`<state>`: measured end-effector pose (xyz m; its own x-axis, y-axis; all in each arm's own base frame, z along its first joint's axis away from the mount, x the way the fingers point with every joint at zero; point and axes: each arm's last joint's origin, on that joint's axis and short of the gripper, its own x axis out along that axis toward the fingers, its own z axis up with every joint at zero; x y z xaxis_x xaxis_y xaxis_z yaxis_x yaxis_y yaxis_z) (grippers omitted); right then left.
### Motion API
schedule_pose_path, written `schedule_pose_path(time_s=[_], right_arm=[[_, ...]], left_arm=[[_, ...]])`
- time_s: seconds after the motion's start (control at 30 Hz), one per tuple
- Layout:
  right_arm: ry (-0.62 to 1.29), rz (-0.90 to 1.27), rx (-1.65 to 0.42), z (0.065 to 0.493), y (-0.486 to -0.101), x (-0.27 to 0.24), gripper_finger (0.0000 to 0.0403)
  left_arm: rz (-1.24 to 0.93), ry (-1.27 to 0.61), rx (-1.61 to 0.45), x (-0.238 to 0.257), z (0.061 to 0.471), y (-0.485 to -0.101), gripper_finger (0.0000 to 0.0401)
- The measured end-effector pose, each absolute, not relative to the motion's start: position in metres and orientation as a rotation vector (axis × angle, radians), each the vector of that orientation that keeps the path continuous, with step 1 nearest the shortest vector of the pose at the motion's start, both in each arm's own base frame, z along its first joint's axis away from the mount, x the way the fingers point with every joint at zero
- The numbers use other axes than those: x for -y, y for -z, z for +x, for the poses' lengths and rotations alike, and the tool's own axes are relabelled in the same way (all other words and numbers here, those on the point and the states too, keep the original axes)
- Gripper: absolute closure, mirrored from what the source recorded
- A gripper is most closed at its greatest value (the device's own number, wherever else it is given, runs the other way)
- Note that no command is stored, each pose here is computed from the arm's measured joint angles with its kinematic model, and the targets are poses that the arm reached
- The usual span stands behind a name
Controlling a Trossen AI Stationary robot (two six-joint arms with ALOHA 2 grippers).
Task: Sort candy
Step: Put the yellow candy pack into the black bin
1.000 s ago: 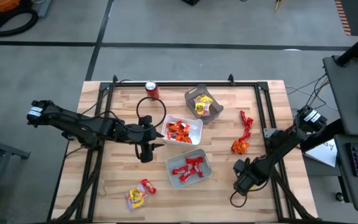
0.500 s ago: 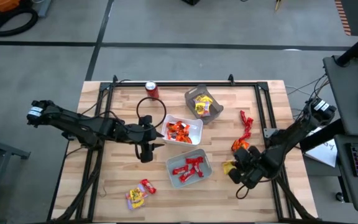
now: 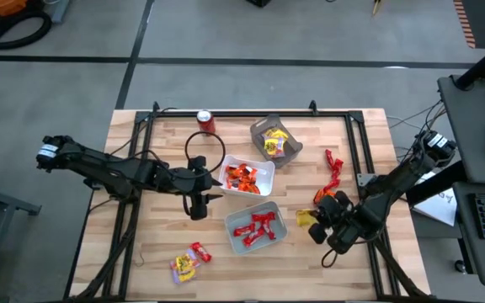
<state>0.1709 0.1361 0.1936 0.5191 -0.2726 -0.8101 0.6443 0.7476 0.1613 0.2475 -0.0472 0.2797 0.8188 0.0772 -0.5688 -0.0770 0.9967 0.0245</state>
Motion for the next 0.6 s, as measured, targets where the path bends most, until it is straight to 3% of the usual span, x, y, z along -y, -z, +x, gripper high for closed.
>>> schedule_pose_path(time_s=[0.3,0.6], right_arm=[[0.673,0.303,-0.517,0.174,-0.211,-0.121,0.0394],[0.869,0.122,-0.409,0.190,-0.230,-0.074,0.0394]], left_arm=[[0.008,-0.080,-0.606,0.047,0.247,-0.280,0.0248],[0.055,-0.134,-0.593,0.045,0.248,-0.280,0.0248]])
